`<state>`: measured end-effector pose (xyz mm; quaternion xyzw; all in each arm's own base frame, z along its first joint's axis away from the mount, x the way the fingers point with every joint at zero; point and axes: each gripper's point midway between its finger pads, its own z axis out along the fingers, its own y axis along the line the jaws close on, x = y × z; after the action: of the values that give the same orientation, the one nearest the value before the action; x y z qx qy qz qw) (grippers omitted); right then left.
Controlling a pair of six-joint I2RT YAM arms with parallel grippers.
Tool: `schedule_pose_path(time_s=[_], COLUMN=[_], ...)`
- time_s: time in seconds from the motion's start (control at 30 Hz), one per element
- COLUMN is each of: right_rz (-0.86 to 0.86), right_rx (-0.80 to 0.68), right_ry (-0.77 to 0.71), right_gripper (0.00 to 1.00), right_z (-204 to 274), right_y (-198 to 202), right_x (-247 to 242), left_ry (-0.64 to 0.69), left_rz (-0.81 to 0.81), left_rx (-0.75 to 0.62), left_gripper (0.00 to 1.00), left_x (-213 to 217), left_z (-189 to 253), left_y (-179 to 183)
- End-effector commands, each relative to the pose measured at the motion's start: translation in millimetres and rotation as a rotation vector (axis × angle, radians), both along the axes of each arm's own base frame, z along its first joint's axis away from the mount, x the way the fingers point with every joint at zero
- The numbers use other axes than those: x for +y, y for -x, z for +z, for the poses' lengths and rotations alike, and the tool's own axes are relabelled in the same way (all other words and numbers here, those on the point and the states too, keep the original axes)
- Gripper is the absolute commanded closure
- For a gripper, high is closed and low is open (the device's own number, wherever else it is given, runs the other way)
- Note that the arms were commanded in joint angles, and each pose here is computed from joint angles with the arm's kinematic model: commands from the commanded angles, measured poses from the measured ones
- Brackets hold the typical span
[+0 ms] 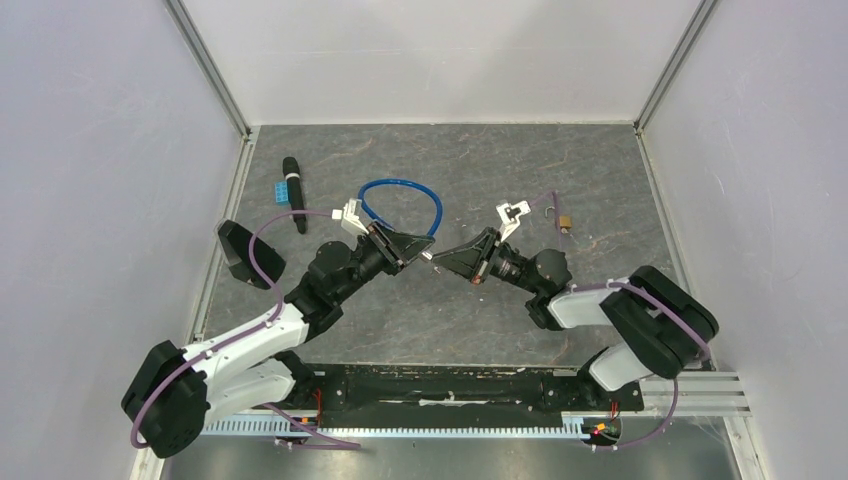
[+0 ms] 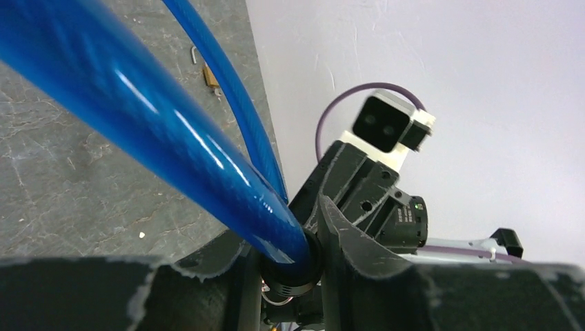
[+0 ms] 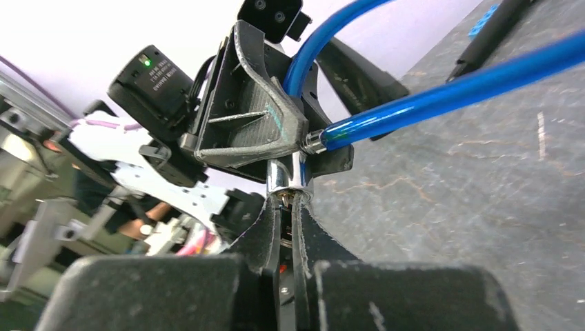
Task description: Unlock with the key
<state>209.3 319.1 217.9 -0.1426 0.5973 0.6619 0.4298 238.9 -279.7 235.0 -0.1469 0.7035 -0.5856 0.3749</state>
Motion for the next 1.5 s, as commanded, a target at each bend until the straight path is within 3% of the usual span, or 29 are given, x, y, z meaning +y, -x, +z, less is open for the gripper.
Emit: schedule_pose_path(time_s=[0.0,0.43,0.7,0.83,1.0,1.03,1.47], right_rz=[0.241,0.267,0.255,0.232,0.206,0.197,0.054], right_rx=[0.082,0.214,0.204,0.183,0.149,0.144,0.181], right_ry=[-0.177,-0.233,-0.262,-0.262,-0.258,-0.257,-0.33], right_gripper=[1.0,1.0,0.62,0.5,0.42,0.36,0.34], right_z=[36,33,36,38,41,41,60], right_y=[38,35,34,33,30,28,-13], right_x=[2,-4,-19,-30,-45,-48,-59], left_ry=[0.182,0.229,0.189,0.161,0.137,0.133,0.112], left_rz=[-0.087,-0.124,-0.07,-0.045,-0.031,-0.033,-0.095], left_rx=[-0.32,-0.362,-0.31,-0.289,-0.267,-0.264,-0.291], left_gripper=[0.98,0.98,0.98,0.98,0.98,0.98,0.98], left_x=[-5,-11,-6,-2,0,0,-6], left_z=[91,95,78,71,63,61,62], left_y=[20,22,14,11,8,8,16])
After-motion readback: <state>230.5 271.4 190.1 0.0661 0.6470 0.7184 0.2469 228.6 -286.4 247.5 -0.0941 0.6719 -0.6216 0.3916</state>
